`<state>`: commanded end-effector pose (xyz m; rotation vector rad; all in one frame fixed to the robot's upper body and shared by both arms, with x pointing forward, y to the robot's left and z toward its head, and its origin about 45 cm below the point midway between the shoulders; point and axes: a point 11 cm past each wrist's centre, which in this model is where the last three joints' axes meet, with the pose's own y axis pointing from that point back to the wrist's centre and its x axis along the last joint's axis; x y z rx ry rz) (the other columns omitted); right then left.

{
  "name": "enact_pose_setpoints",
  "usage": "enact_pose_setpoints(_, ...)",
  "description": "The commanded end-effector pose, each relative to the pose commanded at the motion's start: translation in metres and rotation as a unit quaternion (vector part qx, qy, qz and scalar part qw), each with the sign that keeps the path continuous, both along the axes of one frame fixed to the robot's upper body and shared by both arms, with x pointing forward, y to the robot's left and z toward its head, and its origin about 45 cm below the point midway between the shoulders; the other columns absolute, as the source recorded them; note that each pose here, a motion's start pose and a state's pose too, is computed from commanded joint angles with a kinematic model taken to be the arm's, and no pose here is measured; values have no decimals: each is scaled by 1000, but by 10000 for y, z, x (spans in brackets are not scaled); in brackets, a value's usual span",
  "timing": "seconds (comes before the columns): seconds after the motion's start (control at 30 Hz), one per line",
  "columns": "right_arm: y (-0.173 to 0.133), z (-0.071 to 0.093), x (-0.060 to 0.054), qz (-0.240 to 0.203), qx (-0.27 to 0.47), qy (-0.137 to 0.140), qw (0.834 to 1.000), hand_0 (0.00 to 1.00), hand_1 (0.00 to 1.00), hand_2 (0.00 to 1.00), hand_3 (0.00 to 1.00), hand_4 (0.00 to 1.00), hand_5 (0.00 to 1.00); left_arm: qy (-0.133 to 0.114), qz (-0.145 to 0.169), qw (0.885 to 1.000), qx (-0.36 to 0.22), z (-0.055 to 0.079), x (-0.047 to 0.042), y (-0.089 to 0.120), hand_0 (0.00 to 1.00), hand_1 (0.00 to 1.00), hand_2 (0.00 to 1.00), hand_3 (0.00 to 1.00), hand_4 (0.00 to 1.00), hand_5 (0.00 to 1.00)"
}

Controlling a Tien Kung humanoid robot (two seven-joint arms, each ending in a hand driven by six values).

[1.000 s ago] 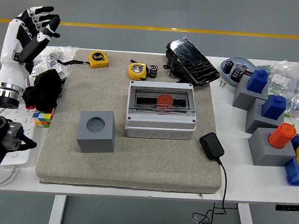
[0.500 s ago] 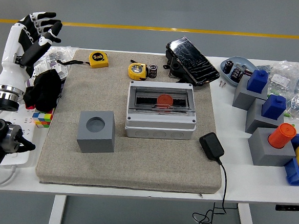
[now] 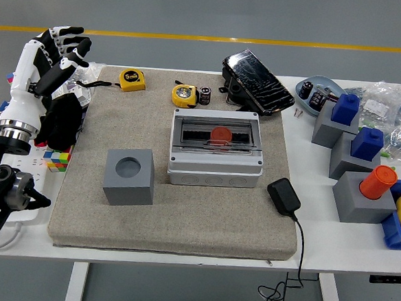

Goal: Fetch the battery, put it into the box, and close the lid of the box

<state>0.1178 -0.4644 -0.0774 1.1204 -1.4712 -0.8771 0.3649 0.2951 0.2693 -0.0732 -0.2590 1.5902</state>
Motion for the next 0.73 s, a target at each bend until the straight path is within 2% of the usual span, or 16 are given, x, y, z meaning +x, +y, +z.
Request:
enact_pose_setpoints(0.4, 10, -15, -34, -2, 2, 3, 1000, 664, 658, 622, 531, 905, 489, 7, -5, 1000, 0, -32, 4, -36, 391, 598, 622, 634, 919, 484)
enact_pose_setpoints(0.73, 17, -13, -18, -1, 3, 2, 1000, 665, 659, 623, 530, 905, 489, 4, -3, 1000, 0, 0, 18, -24, 389, 597, 623, 634, 920, 486)
